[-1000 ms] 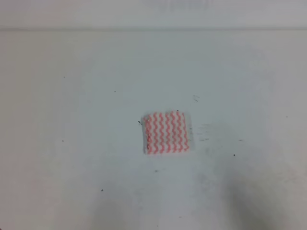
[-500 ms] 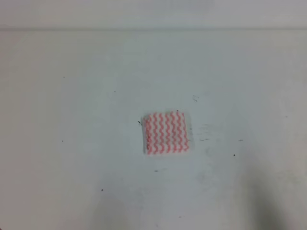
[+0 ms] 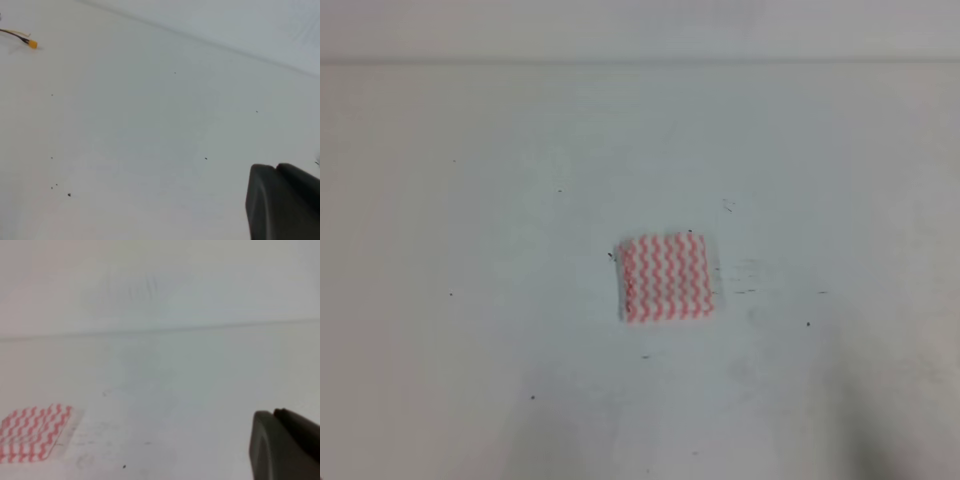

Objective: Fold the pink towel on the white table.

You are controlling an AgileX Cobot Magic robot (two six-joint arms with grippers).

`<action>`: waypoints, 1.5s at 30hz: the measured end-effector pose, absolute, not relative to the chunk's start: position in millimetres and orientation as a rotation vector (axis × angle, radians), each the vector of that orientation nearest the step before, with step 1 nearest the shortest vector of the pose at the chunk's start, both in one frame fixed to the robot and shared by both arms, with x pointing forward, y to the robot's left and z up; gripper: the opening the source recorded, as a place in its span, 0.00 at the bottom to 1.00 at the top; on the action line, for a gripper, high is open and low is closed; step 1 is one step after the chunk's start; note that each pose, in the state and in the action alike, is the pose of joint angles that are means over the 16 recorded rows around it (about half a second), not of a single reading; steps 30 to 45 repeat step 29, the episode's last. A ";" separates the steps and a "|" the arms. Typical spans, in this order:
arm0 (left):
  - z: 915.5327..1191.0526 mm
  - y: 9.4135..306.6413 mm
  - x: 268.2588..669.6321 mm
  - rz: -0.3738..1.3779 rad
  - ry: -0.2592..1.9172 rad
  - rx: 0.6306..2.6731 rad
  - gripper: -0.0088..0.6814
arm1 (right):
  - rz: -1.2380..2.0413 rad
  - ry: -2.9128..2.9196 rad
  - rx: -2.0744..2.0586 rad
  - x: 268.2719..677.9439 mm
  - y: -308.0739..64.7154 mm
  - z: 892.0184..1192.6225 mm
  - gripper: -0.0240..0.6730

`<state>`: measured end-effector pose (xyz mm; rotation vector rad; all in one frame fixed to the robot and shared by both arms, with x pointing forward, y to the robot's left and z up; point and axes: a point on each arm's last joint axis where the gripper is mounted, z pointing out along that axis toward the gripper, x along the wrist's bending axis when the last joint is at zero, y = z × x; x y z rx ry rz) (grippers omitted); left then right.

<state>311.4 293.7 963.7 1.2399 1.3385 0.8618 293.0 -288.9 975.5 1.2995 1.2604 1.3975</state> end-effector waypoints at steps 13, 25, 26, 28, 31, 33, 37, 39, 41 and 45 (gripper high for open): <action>965.9 294.0 311.4 0.876 1.326 1.238 0.01 | 1.314 1.368 1.377 291.7 -288.3 963.6 0.01; 968.4 294.2 311.5 0.894 1.308 1.241 0.00 | 1.289 1.377 1.394 291.6 -289.3 962.1 0.01; 968.3 294.2 311.5 0.893 1.309 1.242 0.00 | 1.289 1.377 1.394 291.6 -289.3 962.1 0.01; 968.9 294.2 311.5 0.898 1.305 1.242 0.00 | 1.289 1.376 1.394 291.6 -289.3 962.1 0.01; 968.8 294.2 311.5 0.897 1.306 1.242 0.00 | 1.290 1.376 1.394 291.6 -289.3 962.1 0.01; 968.8 294.2 311.5 0.897 1.306 1.242 0.00 | 1.290 1.376 1.394 291.6 -289.3 962.1 0.01; 968.8 294.2 311.5 0.897 1.306 1.242 0.00 | 1.290 1.376 1.394 291.6 -289.3 962.1 0.01; 968.8 294.2 311.5 0.897 1.306 1.242 0.00 | 1.290 1.376 1.394 291.6 -289.3 962.1 0.01; 968.8 294.2 311.5 0.897 1.306 1.242 0.00 | 1.290 1.376 1.394 291.6 -289.3 962.1 0.01; 968.8 294.2 311.5 0.897 1.306 1.242 0.00 | 1.290 1.376 1.394 291.6 -289.3 962.1 0.01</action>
